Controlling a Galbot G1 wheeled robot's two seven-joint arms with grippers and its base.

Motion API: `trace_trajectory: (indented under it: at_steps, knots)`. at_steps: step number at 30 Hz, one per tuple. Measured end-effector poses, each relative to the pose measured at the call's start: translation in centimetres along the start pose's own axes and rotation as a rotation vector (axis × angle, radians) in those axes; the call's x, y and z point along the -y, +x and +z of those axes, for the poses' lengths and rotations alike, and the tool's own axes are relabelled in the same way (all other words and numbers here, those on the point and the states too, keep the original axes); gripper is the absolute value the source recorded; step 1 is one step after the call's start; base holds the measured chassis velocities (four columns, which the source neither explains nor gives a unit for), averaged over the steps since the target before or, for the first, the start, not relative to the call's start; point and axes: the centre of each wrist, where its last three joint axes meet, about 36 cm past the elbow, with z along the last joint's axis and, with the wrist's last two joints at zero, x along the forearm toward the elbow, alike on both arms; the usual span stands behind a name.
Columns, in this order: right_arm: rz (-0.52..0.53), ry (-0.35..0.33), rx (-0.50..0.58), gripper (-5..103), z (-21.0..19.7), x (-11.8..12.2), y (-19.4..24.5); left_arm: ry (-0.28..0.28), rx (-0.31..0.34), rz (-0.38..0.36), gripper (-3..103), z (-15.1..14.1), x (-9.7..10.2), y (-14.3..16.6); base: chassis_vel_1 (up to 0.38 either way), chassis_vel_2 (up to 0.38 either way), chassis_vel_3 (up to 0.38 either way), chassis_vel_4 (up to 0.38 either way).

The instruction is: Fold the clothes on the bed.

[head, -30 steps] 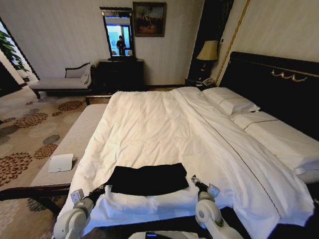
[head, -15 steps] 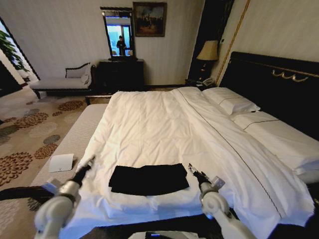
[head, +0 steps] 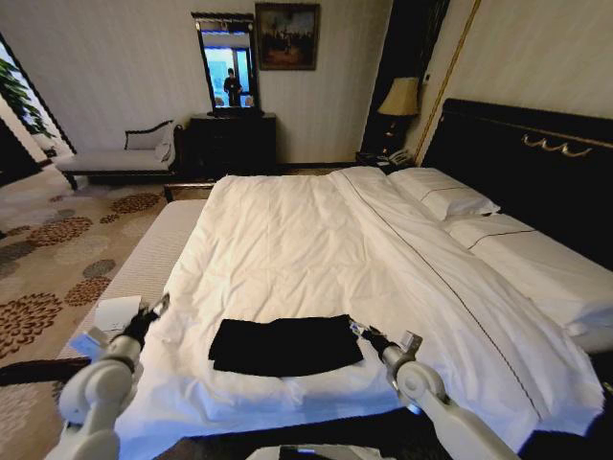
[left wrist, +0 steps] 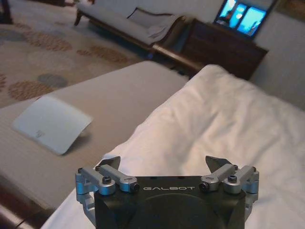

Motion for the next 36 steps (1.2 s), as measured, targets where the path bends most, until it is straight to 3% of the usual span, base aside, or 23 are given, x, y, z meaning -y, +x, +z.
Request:
trace_trajectory:
  at_steps: [4, 6, 14, 17, 22, 24, 26, 27, 29, 30, 31, 33, 34, 36]
  knots:
    - [0.003, 0.008, -0.002, 103, 0.6, 0.4, 0.0, 0.021, -0.015, -0.030, 100, 0.5, -1.3, -0.5, 0.000, 0.000, 0.000, 0.000]
    - [0.001, 0.006, -0.009, 100, 1.2, 0.4, 0.2, 0.027, -0.022, -0.041, 100, 0.8, -1.8, -0.5, 0.000, 0.000, 0.000, 0.000]
    - [-0.029, -0.007, -0.036, 74, 2.5, -0.5, 0.8, 0.035, -0.024, -0.040, 100, 1.1, -1.6, 0.0, 0.000, 0.000, 0.000, 0.000]
    - [-0.033, -0.011, -0.046, 58, 2.9, -0.7, 0.8, 0.037, -0.025, -0.036, 100, 1.2, -1.3, 0.2, 0.000, 0.000, 0.000, 0.000]
    - [-0.037, -0.015, -0.049, 47, 3.0, -1.0, 1.1, 0.034, -0.026, -0.037, 100, 1.3, -1.3, 0.4, 0.000, 0.000, 0.000, 0.000]
    - [-0.040, -0.016, -0.050, 31, 3.1, -1.2, 1.4, 0.034, -0.023, -0.037, 100, 1.2, -1.3, 0.5, 0.000, 0.000, 0.000, 0.000]
    - [-0.042, -0.018, -0.051, 31, 3.2, -1.3, 1.5, 0.036, -0.019, -0.035, 100, 1.2, -1.3, 0.5, 0.000, 0.000, 0.000, 0.000]
    - [-0.044, -0.020, -0.052, 20, 3.3, -1.5, 1.7, 0.048, -0.010, -0.025, 100, 1.1, -1.1, 0.6, 0.000, 0.000, 0.000, 0.000]
    - [-0.047, -0.022, -0.053, 20, 3.3, -1.7, 1.9, 0.070, 0.001, -0.008, 100, 0.9, -0.8, 0.7, 0.000, 0.000, 0.000, 0.000]
    - [-0.050, -0.024, -0.053, 15, 3.4, -1.8, 2.0, 0.094, 0.010, 0.011, 100, 0.7, -0.6, 0.9, 0.000, 0.000, 0.000, 0.000]
    - [-0.054, -0.030, -0.057, 2, 3.7, -2.0, 2.3, 0.252, 0.082, 0.176, 100, -0.7, 1.7, 2.1, 0.000, 0.000, 0.000, 0.000]
    - [-0.054, -0.032, -0.059, 1, 3.8, -2.1, 2.4, 0.331, 0.116, 0.272, 100, -1.5, 3.2, 3.2, 0.000, 0.000, 0.000, 0.000]
    - [-0.054, -0.032, -0.059, 1, 3.8, -2.1, 2.4, 0.331, 0.116, 0.272, 100, -1.5, 3.2, 3.2, 0.000, 0.000, 0.000, 0.000]
    - [-0.054, -0.035, -0.057, 0, 3.8, -2.1, 2.5, 0.405, 0.153, 0.381, 100, -2.4, 5.4, 4.6, 0.000, 0.000, 0.000, 0.000]
